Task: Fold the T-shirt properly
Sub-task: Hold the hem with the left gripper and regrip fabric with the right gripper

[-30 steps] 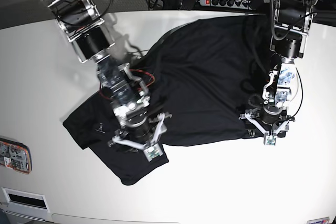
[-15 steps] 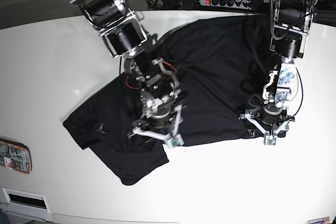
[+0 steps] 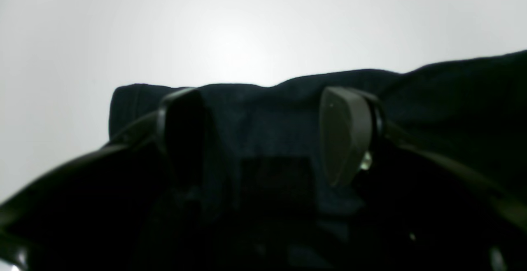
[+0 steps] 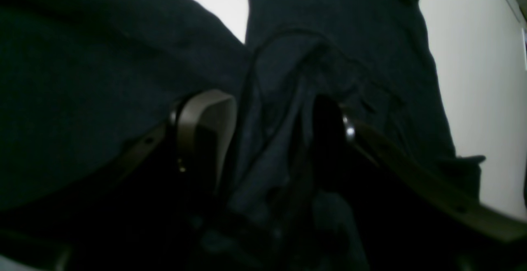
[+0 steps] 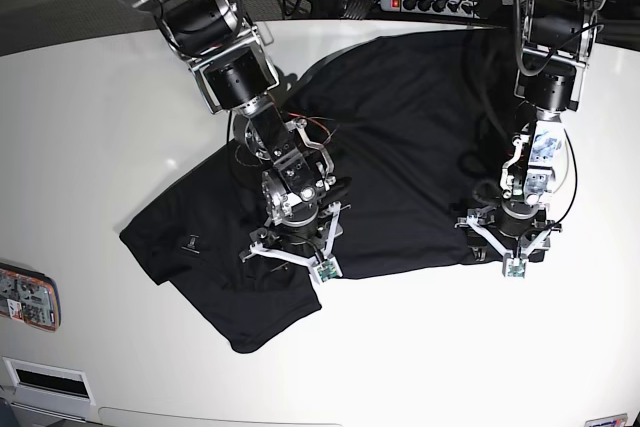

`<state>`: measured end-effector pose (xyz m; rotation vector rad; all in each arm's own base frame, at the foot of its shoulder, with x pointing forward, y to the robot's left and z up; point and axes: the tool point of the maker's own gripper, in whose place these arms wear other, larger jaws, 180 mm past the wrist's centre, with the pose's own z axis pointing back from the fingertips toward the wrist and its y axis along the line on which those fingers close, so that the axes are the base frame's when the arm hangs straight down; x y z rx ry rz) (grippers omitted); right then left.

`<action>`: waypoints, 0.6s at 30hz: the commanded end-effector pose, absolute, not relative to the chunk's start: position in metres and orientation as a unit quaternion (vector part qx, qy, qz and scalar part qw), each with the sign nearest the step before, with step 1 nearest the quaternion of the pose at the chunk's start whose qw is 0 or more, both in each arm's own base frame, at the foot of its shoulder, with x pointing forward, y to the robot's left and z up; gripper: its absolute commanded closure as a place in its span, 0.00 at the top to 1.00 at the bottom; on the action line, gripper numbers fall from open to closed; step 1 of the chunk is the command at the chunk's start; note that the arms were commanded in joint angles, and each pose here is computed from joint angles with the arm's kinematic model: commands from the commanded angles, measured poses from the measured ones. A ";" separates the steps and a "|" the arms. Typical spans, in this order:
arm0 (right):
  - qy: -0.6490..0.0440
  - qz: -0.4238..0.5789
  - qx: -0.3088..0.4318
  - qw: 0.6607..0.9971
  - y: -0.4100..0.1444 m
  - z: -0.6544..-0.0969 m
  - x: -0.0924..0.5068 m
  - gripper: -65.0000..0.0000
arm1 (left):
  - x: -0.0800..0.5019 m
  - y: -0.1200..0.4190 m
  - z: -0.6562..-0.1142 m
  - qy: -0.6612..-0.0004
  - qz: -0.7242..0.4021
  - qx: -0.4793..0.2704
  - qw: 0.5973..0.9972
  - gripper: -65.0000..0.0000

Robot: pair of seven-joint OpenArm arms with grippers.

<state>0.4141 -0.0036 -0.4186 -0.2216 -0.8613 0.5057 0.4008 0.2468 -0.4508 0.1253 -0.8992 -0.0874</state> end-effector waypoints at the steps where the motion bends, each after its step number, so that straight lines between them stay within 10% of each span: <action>1: -0.429 0.240 -0.109 0.864 0.000 -0.408 0.425 0.51 | 0.363 0.253 -0.488 -0.336 -0.057 0.074 0.937 0.65; 12: -0.397 0.234 -0.110 0.881 -0.017 -0.444 0.413 0.50 | 0.363 0.253 -0.488 -0.336 -0.057 0.074 0.937 0.65; 18: -0.449 0.208 -0.106 0.862 -0.015 -0.402 0.433 0.25 | 0.363 0.253 -0.488 -0.336 -0.057 0.074 0.937 0.65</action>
